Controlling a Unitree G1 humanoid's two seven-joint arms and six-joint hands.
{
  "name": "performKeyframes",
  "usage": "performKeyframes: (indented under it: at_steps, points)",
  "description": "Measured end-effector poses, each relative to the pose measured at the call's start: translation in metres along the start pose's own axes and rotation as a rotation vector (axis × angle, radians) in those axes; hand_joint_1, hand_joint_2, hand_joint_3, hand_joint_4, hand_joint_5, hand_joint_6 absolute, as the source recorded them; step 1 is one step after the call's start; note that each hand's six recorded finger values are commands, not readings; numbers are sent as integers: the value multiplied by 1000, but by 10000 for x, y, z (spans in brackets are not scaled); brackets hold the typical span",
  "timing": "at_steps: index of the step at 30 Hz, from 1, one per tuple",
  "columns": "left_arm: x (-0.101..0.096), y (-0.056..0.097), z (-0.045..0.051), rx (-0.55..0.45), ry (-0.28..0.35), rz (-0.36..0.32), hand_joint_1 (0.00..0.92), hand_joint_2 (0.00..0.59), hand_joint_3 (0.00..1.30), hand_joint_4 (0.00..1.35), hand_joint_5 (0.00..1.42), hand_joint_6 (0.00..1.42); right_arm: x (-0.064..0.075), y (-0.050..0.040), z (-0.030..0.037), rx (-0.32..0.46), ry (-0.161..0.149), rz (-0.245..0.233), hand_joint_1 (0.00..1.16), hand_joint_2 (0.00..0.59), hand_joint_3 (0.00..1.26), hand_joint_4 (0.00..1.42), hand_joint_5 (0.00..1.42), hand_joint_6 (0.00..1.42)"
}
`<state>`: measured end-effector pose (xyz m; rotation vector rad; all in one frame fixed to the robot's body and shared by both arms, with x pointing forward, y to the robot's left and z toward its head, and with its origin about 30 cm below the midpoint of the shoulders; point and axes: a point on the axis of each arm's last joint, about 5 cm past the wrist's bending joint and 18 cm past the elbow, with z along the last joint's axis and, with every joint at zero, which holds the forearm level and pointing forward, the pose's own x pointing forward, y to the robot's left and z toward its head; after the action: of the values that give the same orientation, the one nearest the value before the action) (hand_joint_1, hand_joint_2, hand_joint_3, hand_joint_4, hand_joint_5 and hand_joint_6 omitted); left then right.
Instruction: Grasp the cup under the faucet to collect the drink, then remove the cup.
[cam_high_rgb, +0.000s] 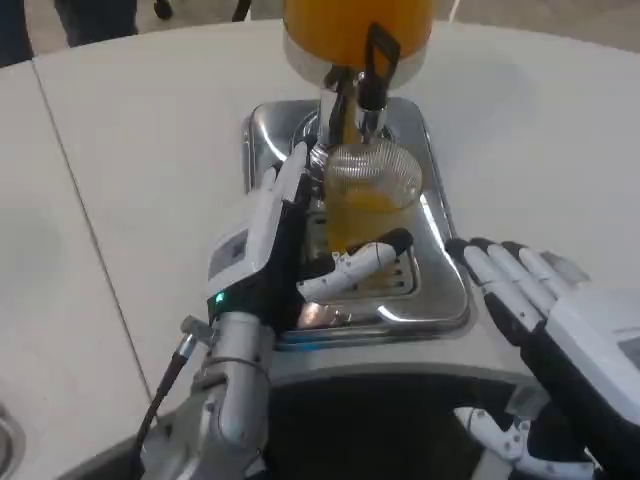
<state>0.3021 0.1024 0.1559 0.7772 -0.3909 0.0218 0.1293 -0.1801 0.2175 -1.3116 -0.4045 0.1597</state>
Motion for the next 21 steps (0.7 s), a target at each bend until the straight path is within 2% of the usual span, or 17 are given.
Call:
performKeyframes:
  at_steps: [10,21]
  points:
    - [58,-69,46,-33,-7,0,255,35,0,0,36,62,52,-35,-19,11,22,30,426,455,0,0,0,32]
    - [90,-115,89,-42,-20,9,351,41,0,0,140,187,112,-70,-24,28,37,39,410,442,0,0,0,46]
